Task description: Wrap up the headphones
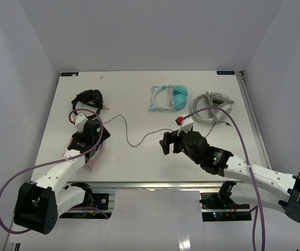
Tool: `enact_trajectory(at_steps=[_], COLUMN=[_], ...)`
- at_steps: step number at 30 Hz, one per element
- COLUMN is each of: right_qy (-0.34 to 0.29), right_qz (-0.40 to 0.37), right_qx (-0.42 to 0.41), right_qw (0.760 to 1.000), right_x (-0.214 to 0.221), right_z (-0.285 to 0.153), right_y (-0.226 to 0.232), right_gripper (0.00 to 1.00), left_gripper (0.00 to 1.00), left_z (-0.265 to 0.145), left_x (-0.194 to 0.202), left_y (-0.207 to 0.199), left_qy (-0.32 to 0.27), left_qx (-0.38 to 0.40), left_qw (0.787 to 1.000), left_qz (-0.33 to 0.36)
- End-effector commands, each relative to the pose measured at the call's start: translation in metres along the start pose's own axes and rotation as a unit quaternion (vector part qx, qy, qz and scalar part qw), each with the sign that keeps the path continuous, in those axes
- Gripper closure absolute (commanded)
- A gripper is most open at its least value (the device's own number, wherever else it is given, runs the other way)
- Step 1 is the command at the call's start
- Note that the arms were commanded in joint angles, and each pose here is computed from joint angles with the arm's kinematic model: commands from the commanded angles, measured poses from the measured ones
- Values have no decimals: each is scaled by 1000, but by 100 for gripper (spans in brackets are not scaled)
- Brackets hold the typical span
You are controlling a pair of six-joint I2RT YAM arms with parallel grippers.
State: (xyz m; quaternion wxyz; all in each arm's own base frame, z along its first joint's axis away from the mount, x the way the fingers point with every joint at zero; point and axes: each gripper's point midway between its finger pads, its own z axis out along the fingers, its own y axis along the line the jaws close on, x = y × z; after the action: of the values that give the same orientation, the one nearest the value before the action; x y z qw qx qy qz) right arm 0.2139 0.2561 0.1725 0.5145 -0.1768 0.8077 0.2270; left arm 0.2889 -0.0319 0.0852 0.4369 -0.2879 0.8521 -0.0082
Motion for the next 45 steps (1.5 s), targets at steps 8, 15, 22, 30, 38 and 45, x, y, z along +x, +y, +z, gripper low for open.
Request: enact_trajectory(at_steps=[8, 15, 22, 30, 38, 45], right_qy=[-38, -42, -42, -44, -45, -48], right_qz=[3, 5, 4, 4, 5, 7], right_qx=[-20, -26, -26, -22, -11, -11], right_qw=[999, 999, 999, 999, 999, 999], right_x=[-25, -27, -27, -28, -28, -29], right_z=[-5, -8, -7, -7, -6, -8], right_y=[9, 11, 11, 9, 6, 5], right_gripper=[10, 10, 10, 10, 10, 10], left_gripper=[5, 13, 44, 73, 74, 22], left_z=[18, 35, 24, -26, -52, -65], left_x=[-9, 4, 24, 61, 105, 102], left_y=[-21, -15, -34, -88, -136, -135], left_qy=[-5, 10, 17, 28, 58, 54], left_qx=[20, 0, 58, 161, 251, 264], left_qw=[999, 996, 991, 969, 927, 927], left_qz=[49, 86, 116, 183, 274, 261])
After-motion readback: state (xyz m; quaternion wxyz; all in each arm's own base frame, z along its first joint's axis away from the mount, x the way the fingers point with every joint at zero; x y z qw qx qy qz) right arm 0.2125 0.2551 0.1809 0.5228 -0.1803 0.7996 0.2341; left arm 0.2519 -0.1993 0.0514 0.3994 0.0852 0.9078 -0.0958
